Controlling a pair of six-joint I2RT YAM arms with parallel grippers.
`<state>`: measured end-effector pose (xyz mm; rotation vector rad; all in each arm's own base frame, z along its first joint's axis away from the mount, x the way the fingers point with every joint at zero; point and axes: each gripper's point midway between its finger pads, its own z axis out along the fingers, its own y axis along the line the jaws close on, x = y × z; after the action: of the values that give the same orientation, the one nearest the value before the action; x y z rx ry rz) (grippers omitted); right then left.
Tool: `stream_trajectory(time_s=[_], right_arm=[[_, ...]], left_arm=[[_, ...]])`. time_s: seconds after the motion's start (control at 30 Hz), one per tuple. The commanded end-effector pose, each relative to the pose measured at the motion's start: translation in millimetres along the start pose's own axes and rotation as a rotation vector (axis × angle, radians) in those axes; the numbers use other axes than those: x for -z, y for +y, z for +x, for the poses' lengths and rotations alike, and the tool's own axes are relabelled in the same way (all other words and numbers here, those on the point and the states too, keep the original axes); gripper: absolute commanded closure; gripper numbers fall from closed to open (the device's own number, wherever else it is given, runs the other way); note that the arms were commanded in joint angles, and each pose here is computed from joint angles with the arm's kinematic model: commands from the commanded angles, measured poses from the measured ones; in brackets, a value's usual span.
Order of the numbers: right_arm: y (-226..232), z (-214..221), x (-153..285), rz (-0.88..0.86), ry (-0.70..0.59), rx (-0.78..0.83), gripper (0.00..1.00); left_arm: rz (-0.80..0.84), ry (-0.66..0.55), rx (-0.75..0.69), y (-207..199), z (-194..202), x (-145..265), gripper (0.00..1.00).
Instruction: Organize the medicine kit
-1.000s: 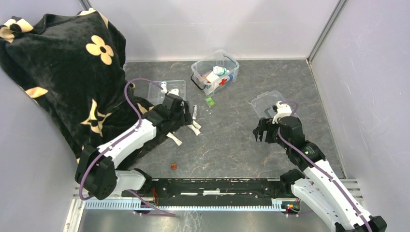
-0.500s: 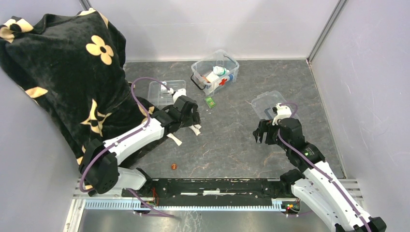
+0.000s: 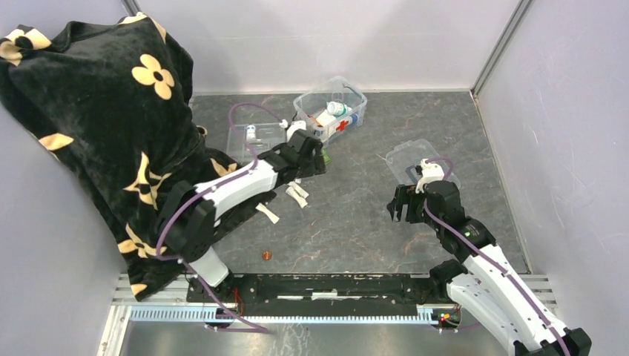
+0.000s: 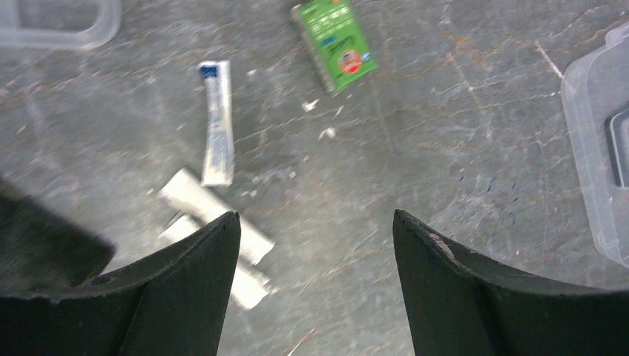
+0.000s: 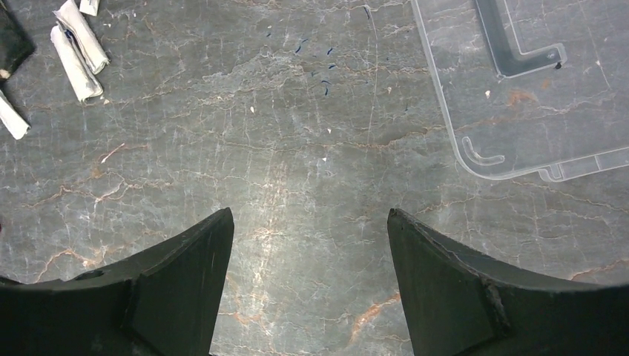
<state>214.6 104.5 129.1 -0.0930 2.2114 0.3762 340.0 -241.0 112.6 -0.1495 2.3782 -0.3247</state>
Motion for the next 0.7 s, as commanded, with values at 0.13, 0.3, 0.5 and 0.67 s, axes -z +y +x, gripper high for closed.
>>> stream_trajectory(time_s=[0.13,0.3,0.5,0.67], right_arm=[[2,0,7,-0.016,-0.021,-0.021,0.18],[1,1,12,-0.015,-0.018,-0.019,0.18],[-1,3,13,-0.011,-0.012,-0.010,0.18],[-2,6,12,-0.009,-0.010,-0.003,0.17]], left_arm=[[-0.097,-0.125,0.078,-28,-32,-58,0.19],[-0.148,-0.138,0.110,-29,-32,-84,0.19],[-0.150,-0.138,0.133,-35,-28,-106,0.19],[-0.149,-0.153,0.154,-41,-33,-114,0.19]])
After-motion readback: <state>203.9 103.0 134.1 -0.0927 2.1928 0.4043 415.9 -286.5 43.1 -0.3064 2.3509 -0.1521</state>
